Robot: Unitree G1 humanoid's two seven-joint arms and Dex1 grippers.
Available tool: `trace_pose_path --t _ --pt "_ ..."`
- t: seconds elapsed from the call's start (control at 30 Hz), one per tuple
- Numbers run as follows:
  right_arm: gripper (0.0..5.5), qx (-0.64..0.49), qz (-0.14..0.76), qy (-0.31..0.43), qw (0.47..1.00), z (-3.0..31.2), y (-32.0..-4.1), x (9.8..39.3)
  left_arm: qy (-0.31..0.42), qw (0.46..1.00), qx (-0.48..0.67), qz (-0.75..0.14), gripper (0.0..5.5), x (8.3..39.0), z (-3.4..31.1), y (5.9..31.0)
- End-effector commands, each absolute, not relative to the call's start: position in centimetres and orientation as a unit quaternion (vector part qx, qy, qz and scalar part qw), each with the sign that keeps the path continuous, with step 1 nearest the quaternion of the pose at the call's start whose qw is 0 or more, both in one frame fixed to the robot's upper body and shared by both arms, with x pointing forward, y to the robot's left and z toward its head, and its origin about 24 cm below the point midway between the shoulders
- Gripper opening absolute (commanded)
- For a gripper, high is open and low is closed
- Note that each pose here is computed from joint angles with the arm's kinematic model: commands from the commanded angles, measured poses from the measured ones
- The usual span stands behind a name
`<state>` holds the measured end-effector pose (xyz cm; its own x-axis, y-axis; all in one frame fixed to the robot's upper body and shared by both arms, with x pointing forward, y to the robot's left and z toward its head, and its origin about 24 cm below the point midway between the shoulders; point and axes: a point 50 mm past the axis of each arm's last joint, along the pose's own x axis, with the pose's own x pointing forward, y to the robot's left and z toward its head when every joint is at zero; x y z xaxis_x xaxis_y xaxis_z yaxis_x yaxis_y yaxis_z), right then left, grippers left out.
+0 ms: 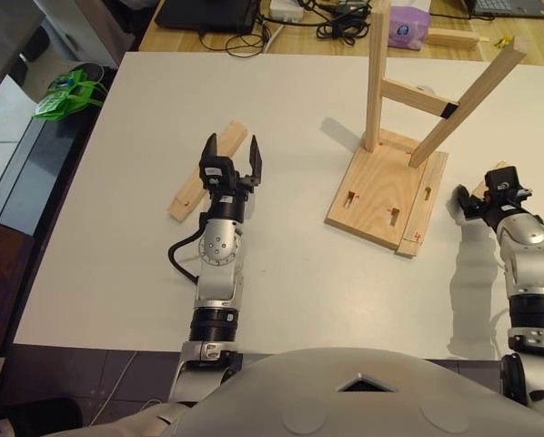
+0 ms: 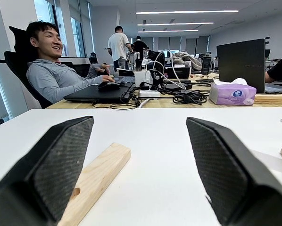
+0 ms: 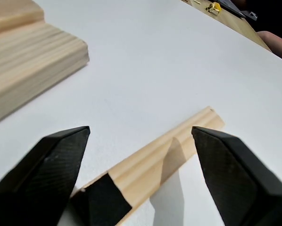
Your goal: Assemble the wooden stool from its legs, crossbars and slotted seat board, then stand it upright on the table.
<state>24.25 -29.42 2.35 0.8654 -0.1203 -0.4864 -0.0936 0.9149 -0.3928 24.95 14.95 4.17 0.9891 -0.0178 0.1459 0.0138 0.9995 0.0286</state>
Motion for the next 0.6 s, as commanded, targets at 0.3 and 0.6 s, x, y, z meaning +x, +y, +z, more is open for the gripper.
trace_pose_path --t 0.3,0.6 --pt "4.00 -0.193 -0.028 0.266 0.944 3.9 -31.8 22.7 -0.067 0.998 0.014 0.012 3.63 24.4 3.9 15.2" --pt "4.00 -0.020 -0.075 0.334 0.939 1.2 -31.6 21.5 -0.067 0.998 0.017 0.004 3.63 24.6 4.0 15.3"
